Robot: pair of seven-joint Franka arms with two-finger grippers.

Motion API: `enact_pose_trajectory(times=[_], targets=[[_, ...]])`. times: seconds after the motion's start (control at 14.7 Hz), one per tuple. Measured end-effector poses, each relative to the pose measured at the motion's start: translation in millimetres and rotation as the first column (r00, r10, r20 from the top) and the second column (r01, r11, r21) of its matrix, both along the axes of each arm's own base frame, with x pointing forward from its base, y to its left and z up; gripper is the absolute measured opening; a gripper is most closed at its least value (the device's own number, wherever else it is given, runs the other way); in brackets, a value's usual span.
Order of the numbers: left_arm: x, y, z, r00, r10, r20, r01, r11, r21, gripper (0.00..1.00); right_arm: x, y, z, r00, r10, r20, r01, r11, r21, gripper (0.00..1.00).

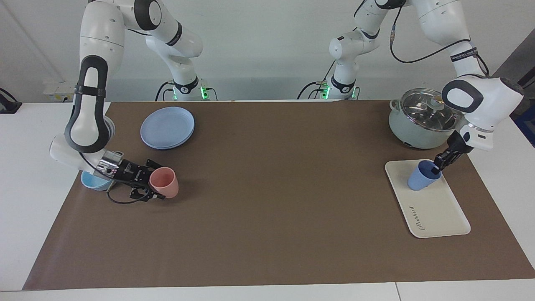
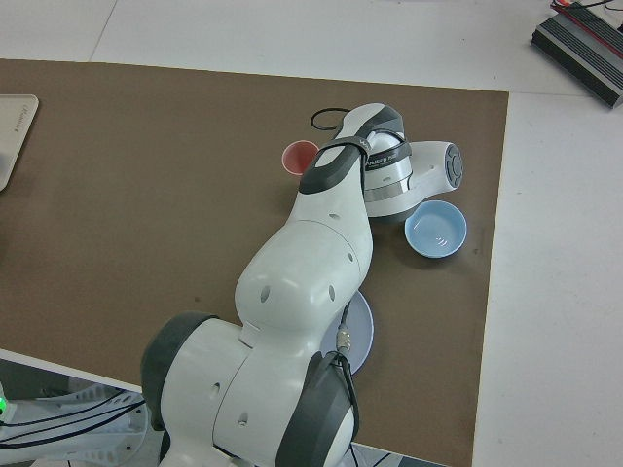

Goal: Place cup on tray
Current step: 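Carry the blue cup to the tray while the right gripper lowers the pink cup, then set the blue cup on the tray while the right gripper releases the pink cup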

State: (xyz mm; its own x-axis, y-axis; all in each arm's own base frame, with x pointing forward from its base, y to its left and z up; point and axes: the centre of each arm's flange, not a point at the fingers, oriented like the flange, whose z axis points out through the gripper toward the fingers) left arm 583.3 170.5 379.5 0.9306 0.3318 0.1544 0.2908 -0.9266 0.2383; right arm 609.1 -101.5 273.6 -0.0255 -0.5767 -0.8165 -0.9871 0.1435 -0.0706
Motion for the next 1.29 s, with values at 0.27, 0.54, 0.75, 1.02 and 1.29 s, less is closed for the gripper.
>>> enact_pose_trajectory(times=[0.27, 0.54, 0.75, 1.02, 1.29], targets=[[10, -21, 35, 0.996, -0.089, 0.01, 0.089, 0.996, 0.009, 0.81, -4.9, -17, -10, 1.0, 0.018, 0.019, -0.017, 1.0, -0.021, 0.73], [19, -93, 114, 0.946, -0.315, -0.08, 0.323, 0.939, 0.117, 1.0, -8.1, -22, -14, 0.998, 0.053, 0.016, -0.052, 0.997, -0.057, 0.73], [10, -170, 142, 0.9, -0.416, -0.133, 0.433, 0.888, 0.152, 1.0, -10.4, -31, -18, 0.999, 0.042, 0.015, -0.041, 0.997, -0.068, 0.73], [-14, -243, 146, 0.879, -0.432, -0.203, 0.462, 0.877, 0.134, 1.0, -13.9, -44, -26, 1.0, 0.005, 0.012, -0.004, 0.996, -0.093, 0.73], [-21, -249, 170, 0.894, -0.398, -0.206, 0.428, 0.894, 0.13, 1.0, -18.7, -56, -28, 1.0, -0.021, 0.012, 0.022, 0.995, -0.099, 0.78]])
